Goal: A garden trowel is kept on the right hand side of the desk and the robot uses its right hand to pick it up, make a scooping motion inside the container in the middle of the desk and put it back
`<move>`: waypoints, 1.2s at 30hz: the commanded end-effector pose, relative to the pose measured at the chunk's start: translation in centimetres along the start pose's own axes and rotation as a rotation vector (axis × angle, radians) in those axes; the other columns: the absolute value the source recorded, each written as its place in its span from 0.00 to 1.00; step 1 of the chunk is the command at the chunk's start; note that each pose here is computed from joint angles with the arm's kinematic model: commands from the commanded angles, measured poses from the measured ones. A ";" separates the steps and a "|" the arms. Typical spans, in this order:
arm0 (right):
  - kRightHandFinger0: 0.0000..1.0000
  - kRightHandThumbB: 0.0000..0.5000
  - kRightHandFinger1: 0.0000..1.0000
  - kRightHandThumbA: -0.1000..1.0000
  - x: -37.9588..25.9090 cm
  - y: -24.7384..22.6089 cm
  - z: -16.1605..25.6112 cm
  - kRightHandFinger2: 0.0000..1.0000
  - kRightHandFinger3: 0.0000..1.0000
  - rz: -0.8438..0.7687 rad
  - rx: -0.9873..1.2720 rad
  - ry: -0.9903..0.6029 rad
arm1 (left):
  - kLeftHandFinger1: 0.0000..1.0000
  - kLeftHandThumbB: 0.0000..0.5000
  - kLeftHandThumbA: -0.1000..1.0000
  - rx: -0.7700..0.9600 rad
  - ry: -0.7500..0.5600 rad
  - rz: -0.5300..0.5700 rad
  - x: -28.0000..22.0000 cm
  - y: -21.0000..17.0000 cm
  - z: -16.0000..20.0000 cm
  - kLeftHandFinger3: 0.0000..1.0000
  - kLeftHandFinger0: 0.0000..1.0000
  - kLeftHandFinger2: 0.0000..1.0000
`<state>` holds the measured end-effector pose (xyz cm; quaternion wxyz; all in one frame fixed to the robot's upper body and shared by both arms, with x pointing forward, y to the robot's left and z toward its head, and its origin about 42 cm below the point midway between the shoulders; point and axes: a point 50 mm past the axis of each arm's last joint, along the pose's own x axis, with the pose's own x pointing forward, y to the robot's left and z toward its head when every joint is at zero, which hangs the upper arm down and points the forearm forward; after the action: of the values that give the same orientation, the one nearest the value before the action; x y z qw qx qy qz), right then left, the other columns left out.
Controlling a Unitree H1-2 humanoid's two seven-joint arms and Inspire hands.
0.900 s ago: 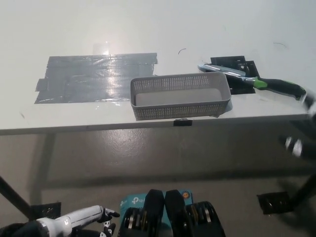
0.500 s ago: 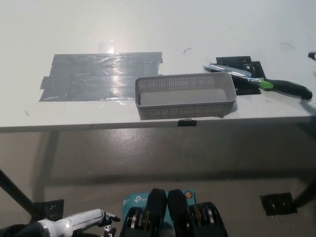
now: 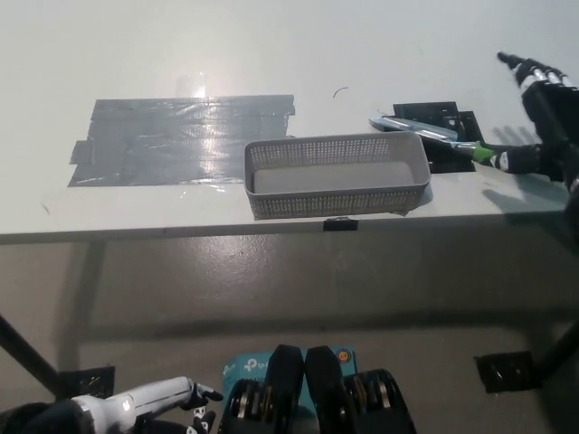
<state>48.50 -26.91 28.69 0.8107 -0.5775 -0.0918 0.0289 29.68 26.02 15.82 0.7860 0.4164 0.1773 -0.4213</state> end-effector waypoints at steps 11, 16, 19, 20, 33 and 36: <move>1.00 0.50 1.00 1.00 6.0 -5.2 -3.8 1.00 1.00 0.071 -0.118 0.051 | 1.00 1.00 1.00 0.011 0.000 -0.014 -0.8 0.4 0.5 1.00 1.00 1.00; 1.00 0.49 1.00 1.00 6.3 -4.7 -4.0 1.00 1.00 0.070 -0.099 0.072 | 1.00 0.99 1.00 0.033 0.009 -0.027 -0.9 0.2 0.7 1.00 1.00 1.00; 1.00 0.51 1.00 1.00 5.7 -2.3 -3.1 1.00 1.00 0.111 -0.053 0.058 | 1.00 0.99 1.00 0.040 0.008 -0.029 -0.7 0.4 0.9 1.00 1.00 1.00; 1.00 0.50 1.00 1.00 5.7 -1.1 -2.4 1.00 1.00 0.138 -0.059 0.038 | 1.00 0.98 1.00 0.051 0.012 -0.027 -0.6 0.5 1.0 1.00 1.00 1.00; 1.00 0.44 1.00 0.96 5.0 4.3 1.5 1.00 1.00 0.258 -0.096 -0.062 | 1.00 1.00 1.00 0.044 -0.008 -0.021 -0.7 1.0 1.4 1.00 1.00 1.00; 1.00 0.45 1.00 0.91 4.8 4.0 -0.9 1.00 1.00 0.280 -0.107 0.001 | 1.00 1.00 1.00 0.042 -0.002 -0.018 -0.7 0.9 1.3 1.00 1.00 1.00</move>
<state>53.13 -23.56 23.81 0.7788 -0.6099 -0.0150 0.1459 29.86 25.39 16.54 0.7707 0.4260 0.1781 -0.4392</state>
